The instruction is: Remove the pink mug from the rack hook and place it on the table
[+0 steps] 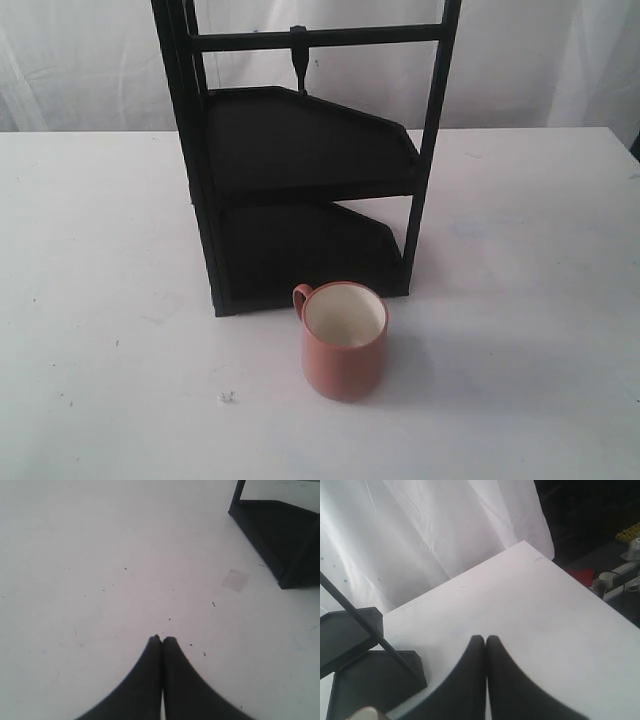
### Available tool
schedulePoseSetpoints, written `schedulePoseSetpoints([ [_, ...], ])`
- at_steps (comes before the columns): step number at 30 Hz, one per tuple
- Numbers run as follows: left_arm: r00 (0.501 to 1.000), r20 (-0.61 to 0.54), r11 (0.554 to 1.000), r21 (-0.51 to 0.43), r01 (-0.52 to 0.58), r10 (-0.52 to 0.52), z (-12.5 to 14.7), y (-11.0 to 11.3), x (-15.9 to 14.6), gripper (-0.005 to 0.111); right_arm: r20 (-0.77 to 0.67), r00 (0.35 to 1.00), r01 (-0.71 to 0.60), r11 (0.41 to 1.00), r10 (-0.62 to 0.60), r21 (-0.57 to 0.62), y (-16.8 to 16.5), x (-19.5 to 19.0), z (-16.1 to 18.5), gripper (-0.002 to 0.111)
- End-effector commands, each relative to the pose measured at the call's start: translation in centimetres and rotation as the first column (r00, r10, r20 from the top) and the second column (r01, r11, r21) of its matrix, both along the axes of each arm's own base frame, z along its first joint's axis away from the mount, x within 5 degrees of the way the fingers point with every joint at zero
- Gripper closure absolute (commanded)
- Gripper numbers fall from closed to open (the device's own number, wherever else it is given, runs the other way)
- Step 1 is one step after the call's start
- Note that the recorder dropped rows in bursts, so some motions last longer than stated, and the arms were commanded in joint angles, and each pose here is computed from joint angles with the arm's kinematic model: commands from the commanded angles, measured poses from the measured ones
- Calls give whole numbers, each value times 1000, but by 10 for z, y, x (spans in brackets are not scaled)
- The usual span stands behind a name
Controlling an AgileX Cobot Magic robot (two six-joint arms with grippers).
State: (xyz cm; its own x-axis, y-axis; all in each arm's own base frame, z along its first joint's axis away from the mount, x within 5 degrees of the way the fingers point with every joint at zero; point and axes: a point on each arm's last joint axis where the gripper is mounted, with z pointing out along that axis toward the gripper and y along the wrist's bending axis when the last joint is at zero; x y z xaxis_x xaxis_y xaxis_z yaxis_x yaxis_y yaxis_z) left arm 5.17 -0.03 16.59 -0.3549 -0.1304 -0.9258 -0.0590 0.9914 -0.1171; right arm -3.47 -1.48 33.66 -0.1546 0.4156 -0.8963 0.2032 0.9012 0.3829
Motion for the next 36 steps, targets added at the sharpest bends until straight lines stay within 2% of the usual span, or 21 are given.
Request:
schedulePoseSetpoints([
  [1,1000,4,1000,0,7,-7,0,0,0,107,7,1000,0,1000,0,-5,-1,0,0,108],
  [5,1000,4,1000,0,7,-7,0,0,0,107,60,998,11,1000,-9,-27,-2,1,5,108],
  [7,1000,4,1000,0,7,-7,0,0,0,107,118,991,79,991,-67,-106,-9,1,11,108],
  [9,1000,6,1000,0,7,-7,0,0,0,107,196,968,196,961,-157,-197,-19,-2,19,108],
  [12,1000,6,1000,0,7,-7,0,0,0,107,388,893,368,866,-228,-337,-28,-8,40,108],
  [14,1000,6,1000,0,7,-7,0,0,0,107,505,850,386,833,-153,-397,-24,-10,53,108],
  [16,1000,6,1000,0,7,-7,0,0,0,107,597,802,343,842,-31,-416,-13,-11,63,108],
  [20,1000,6,1000,0,7,-7,0,0,0,107,736,644,222,869,209,-441,10,-13,74,108],
  [22,1000,6,1000,0,7,-7,0,0,0,107,781,579,161,906,235,-392,14,-10,72,108],
  [23,1000,6,1000,0,7,-7,0,0,0,107,807,544,182,907,230,-381,14,-7,68,108],
  [26,1000,6,1000,0,7,-7,0,0,0,107,855,494,369,853,157,-370,6,4,55,108],
  [27,1000,6,1000,0,7,-7,0,0,0,107,859,495,390,850,131,-355,3,9,47,108],
  [29,1000,6,1000,0,7,-7,0,0,0,107,872,486,343,902,68,-262,-1,20,31,108],
  [31,1000,6,1000,0,7,-7,0,0,0,107,868,494,293,930,51,-221,-1,31,14,108],
  [36,1000,6,1000,0,7,-7,0,0,0,107,739,662,123,954,125,-272,8,64,-41,108],
])
